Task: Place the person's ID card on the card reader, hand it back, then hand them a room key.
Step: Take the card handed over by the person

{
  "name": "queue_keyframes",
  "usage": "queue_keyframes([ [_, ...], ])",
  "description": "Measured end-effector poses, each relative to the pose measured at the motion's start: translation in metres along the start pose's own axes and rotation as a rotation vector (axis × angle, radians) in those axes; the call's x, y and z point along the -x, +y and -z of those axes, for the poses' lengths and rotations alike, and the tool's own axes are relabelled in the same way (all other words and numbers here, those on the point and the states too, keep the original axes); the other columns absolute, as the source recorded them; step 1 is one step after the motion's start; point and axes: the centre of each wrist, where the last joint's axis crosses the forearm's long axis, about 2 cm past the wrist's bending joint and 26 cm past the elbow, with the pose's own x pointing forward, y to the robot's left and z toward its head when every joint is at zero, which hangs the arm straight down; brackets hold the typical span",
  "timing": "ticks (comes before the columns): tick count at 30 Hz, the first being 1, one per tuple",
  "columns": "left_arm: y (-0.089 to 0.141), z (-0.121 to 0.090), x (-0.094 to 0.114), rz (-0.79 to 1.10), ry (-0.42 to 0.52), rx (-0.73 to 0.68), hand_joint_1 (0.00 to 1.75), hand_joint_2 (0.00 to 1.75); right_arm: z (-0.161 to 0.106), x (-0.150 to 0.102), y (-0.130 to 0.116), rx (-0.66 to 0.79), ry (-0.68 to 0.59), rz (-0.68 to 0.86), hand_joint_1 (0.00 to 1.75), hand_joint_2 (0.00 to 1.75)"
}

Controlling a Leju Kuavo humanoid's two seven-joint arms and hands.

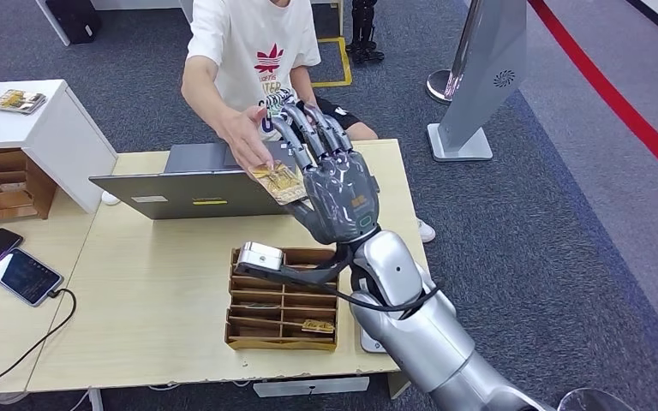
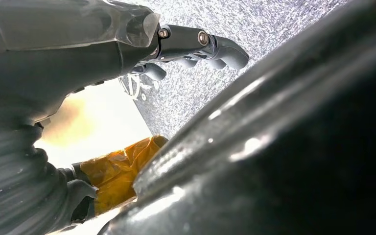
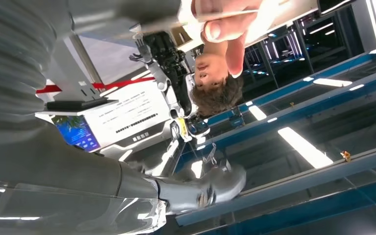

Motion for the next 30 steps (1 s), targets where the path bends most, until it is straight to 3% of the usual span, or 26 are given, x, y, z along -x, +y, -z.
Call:
queue_keyframes([
  [24,-0.0003,-0.0002,-0.0014,-0.024,-0.002,-0.008,0.00,1.75,-0.0019,-0.0033,0.0045,-0.013,0.035,0.106,1.75,1.75],
  [30,-0.0015,-0.0005,-0.0022,-0.038,-0.005,-0.007,0.00,1.75,-0.0054,-0.0044,0.0032,-0.011,0.065,0.207,1.75,1.75],
])
